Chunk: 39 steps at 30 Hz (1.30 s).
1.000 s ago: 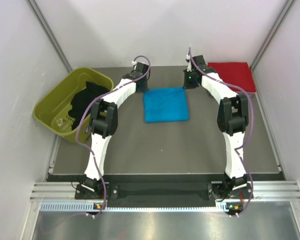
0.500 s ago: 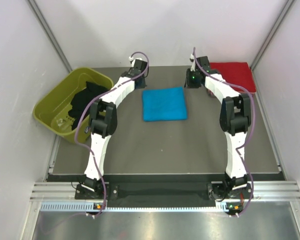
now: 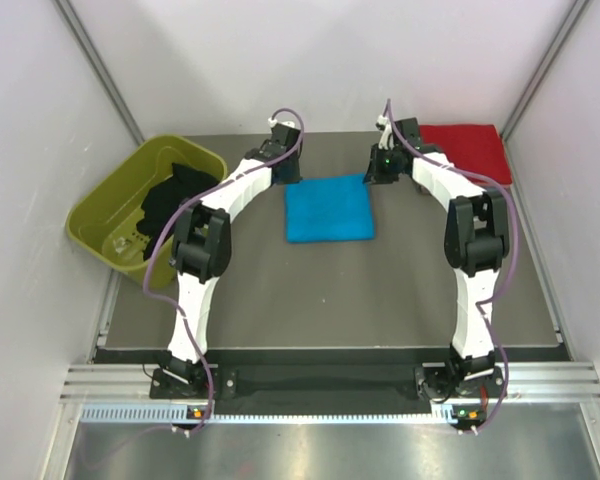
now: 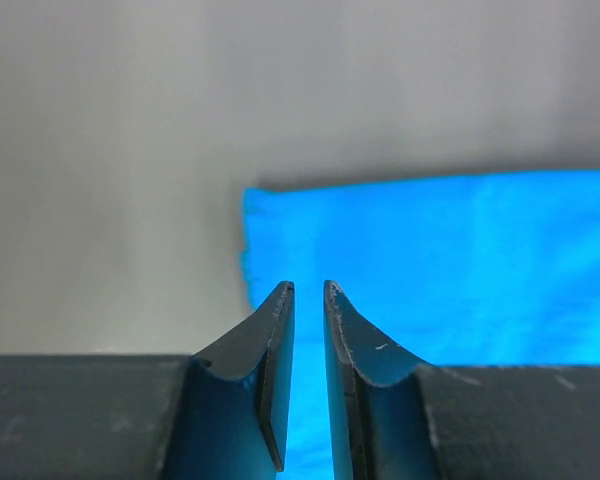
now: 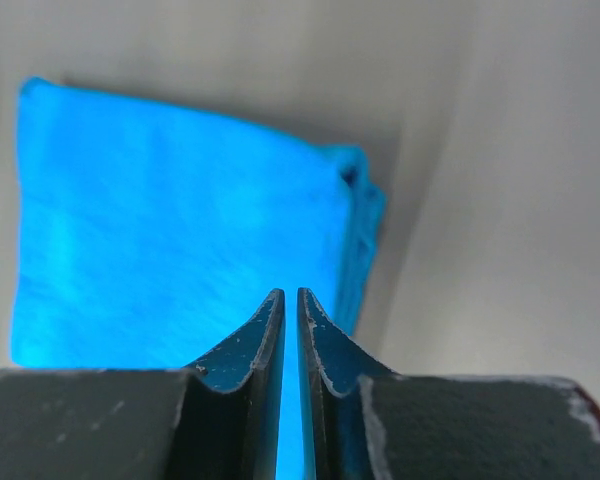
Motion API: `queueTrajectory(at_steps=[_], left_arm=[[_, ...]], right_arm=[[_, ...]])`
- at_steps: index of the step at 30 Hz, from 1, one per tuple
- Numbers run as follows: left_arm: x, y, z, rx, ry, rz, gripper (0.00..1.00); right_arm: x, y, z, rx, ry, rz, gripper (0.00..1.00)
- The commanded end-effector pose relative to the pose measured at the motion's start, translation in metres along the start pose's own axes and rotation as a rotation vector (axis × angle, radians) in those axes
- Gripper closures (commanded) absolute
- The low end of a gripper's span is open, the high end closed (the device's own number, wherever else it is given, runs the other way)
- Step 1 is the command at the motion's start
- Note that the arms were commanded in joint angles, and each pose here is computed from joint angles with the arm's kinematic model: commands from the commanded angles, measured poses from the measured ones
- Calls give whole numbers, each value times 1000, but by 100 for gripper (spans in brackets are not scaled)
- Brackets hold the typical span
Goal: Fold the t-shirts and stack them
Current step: Fold the tshirt, then neatly place the folded tshirt to the corner
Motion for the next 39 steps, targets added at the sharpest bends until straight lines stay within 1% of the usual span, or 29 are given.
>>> queueTrajectory(at_steps=[1, 5, 6, 8, 10, 12, 15, 18, 19, 21, 22, 23, 24, 25, 26, 27, 28, 29, 30, 31, 33, 34, 36, 39], left_arm=[[11, -7, -8, 15, 48, -42, 77], [33, 5, -3, 35, -2, -14, 77], [36, 5, 2, 37, -40, -15, 77], [39, 5, 6, 36, -83, -14, 77], [43, 5, 12, 36, -125, -14, 77], [43, 6, 15, 47, -150, 1, 77], [31, -13, 13, 50, -149, -29, 77], [2, -34, 10, 43, -126, -61, 76], [-6, -34, 7, 35, -96, -49, 76], [-34, -43, -4, 21, -14, -68, 76], [-36, -28, -15, 26, 61, -31, 76], [-54, -32, -20, 20, 104, -50, 76], [-60, -26, -25, 17, 138, -39, 76], [-58, -2, -28, 21, 157, 20, 75], [-72, 0, -35, 22, 195, 9, 75], [-69, 25, -34, 23, 195, 67, 75], [-73, 34, -38, 24, 224, 87, 75], [-79, 39, -41, 27, 244, 85, 75], [-77, 61, -39, 23, 237, 136, 75], [-77, 70, -40, 26, 235, 153, 75], [-74, 93, -39, 32, 225, 192, 76], [-73, 100, -39, 29, 226, 217, 75], [-66, 122, -35, 30, 200, 286, 76], [-61, 137, -28, 54, 127, 322, 76]], right_arm=[[8, -21, 18, -20, -112, -48, 89], [29, -23, 3, 14, -114, -48, 88], [33, -26, -5, 30, -112, -51, 87], [47, -27, -14, 59, -112, -40, 87], [52, -30, -24, 81, -107, -37, 87], [53, -38, -33, 92, -91, -59, 86], [39, -50, -30, 96, -101, -89, 86], [14, -62, -16, 83, -116, -120, 83], [-1, -68, -7, 73, -129, -142, 82], [-11, -61, -1, 79, -136, -126, 81], [-19, -53, 3, 80, -139, -117, 81], [-23, -49, 4, 81, -138, -112, 80], [-26, -41, 9, 82, -142, -98, 80], [-30, -29, 10, 88, -137, -76, 80], [-31, -22, 12, 89, -142, -65, 80], [-32, -13, 17, 92, -150, -49, 80], [-35, 2, 16, 98, -147, -25, 80], [-36, 7, 18, 94, -154, -25, 80], [-35, 16, 21, 91, -155, -16, 80], [-37, 29, 19, 93, -148, 2, 80], [-35, 39, 18, 82, -137, 9, 80], [-32, 51, 11, 91, -120, 33, 80], [-28, 60, 4, 90, -99, 45, 81], [-23, 72, -7, 83, -56, 65, 82]])
Point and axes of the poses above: each gripper's point midway between its finger pads, its own x axis out along the fingers, its own z axis along the line the jaws close on, y = z × x, the point moved 5 cm from there along -x, back along the fingers, and after that the axes turned 10 degrees about x, right-handed, at the moved point
